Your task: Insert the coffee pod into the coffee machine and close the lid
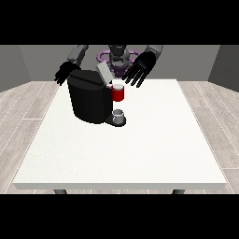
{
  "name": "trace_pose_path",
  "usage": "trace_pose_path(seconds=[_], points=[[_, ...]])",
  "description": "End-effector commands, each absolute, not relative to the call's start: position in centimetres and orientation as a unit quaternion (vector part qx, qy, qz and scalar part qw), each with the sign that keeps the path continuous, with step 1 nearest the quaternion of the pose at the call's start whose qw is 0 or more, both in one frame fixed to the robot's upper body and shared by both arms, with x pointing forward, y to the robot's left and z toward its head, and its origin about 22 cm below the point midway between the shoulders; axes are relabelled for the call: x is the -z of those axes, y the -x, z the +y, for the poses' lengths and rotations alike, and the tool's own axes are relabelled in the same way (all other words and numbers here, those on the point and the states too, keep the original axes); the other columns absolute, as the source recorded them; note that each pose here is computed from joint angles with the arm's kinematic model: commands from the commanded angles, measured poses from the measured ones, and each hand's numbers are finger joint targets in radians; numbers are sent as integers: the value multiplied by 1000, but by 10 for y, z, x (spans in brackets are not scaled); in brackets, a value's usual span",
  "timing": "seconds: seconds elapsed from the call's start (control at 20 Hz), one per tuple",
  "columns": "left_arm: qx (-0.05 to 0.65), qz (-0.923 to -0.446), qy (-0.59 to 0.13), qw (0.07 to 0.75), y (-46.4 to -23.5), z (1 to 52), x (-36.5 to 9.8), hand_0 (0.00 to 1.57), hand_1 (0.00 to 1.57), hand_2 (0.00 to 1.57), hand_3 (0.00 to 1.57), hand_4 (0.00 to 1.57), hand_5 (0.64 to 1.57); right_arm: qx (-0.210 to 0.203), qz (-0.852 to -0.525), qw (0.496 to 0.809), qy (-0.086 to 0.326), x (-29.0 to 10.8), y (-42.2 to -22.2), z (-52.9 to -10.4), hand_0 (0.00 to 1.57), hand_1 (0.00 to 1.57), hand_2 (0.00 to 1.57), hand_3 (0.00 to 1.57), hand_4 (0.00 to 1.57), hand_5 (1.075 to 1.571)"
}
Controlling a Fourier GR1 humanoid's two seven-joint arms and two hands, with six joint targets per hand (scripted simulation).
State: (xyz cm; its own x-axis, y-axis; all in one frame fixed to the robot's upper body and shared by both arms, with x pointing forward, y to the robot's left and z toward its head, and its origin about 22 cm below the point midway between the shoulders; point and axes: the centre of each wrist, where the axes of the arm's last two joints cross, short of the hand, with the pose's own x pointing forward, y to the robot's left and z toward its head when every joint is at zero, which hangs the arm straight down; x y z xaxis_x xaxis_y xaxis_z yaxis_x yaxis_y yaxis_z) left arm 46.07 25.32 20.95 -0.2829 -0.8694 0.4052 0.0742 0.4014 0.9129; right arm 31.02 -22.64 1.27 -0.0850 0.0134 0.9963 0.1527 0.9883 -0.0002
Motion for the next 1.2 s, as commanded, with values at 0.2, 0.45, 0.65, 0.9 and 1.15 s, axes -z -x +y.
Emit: trace_pose_path(seconds=[0.2, 0.45, 0.65, 0.9, 1.15], points=[[373, -691, -202, 586, -453, 239, -150, 0, 0, 0, 0, 0, 1571, 87, -705, 700, 73, 16, -292, -245, 0, 0, 0, 0, 427, 1571], [238, -736, -63, 630, -441, 249, -103, 0, 0, 0, 0, 261, 1571, 114, -676, 721, 103, 42, -267, -264, 0, 0, 0, 0, 434, 1571], [208, -705, -37, 677, -413, 249, -38, 0, 0, 0, 0, 0, 1571, 115, -641, 751, 112, 55, -245, -272, 0, 0, 0, 0, 370, 1571], [147, -677, 21, 721, -387, 242, 7, 0, 0, 0, 0, 142, 1571, 85, -656, 741, 115, 52, -240, -280, 0, 0, 0, 0, 433, 1571], [118, -651, 19, 750, -361, 257, 37, 0, 0, 0, 0, 0, 1571, 39, -674, 734, 72, 6, -259, -291, 0, 0, 0, 0, 370, 1571]])
